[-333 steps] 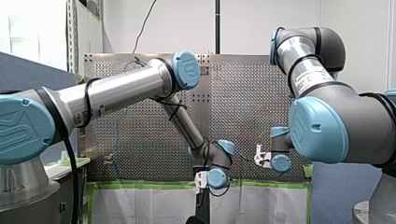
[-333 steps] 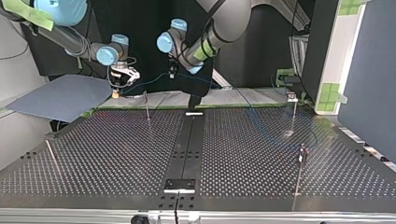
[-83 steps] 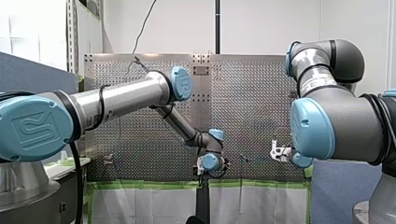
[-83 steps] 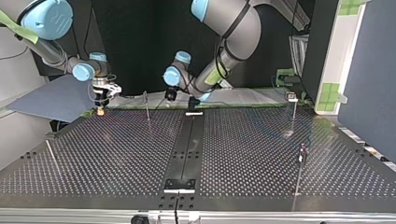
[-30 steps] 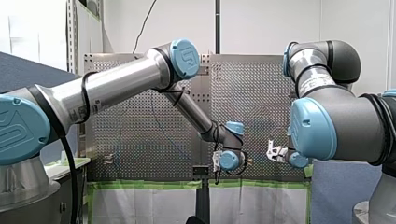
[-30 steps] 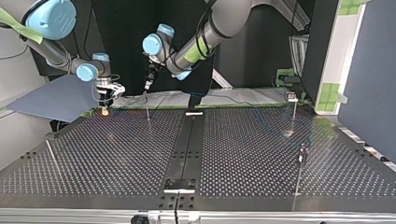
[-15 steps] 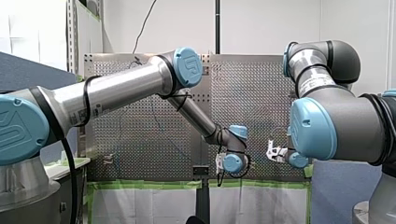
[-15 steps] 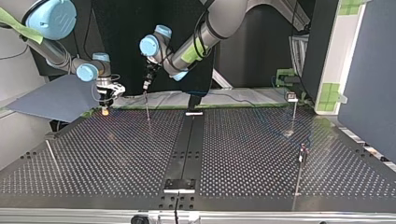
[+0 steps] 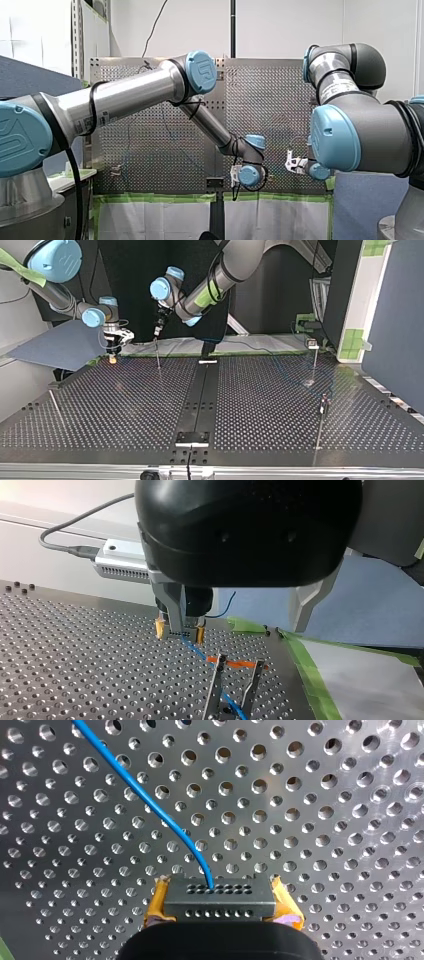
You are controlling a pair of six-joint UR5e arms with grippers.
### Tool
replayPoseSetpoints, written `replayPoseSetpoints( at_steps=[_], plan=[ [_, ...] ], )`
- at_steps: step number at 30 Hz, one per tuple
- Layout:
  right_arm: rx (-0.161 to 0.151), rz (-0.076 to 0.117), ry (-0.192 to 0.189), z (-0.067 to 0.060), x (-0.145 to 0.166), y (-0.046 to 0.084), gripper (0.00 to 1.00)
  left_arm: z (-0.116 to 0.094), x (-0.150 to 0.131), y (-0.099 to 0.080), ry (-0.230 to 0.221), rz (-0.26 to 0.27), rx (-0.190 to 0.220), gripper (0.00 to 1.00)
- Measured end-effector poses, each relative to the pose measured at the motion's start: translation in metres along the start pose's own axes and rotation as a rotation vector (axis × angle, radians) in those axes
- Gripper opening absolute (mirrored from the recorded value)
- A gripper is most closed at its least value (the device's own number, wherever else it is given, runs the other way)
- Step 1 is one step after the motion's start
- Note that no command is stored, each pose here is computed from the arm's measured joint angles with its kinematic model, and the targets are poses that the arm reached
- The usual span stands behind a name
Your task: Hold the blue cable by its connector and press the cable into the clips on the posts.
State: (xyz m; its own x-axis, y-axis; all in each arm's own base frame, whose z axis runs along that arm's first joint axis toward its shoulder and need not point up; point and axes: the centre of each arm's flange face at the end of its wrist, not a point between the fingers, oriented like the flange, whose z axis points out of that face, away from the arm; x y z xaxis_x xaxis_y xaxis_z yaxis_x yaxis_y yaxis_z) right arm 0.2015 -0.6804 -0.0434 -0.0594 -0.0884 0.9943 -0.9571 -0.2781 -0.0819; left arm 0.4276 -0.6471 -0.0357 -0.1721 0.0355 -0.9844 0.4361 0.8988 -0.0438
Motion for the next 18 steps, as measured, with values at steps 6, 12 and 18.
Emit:
replayPoseSetpoints(
  at_steps=[6, 12, 18],
  plan=[
    [0.001, 0.002, 0.003, 0.0003, 0.0004, -0.0001, 0.0, -0.0009, 0.0008, -0.0002, 0.003, -0.005, 0.0, 1.0],
    [0.005, 0.005, 0.003, 0.0004, 0.0005, -0.0006, 0.0, -0.0008, 0.0009, 0.0001, 0.002, -0.011, 0.0, 1.0],
    [0.006, 0.006, 0.003, 0.0003, 0.0003, -0.0006, 0.0, -0.003, 0.0044, 0.0033, 0.011, -0.011, -0.013, 1.0]
  ],
)
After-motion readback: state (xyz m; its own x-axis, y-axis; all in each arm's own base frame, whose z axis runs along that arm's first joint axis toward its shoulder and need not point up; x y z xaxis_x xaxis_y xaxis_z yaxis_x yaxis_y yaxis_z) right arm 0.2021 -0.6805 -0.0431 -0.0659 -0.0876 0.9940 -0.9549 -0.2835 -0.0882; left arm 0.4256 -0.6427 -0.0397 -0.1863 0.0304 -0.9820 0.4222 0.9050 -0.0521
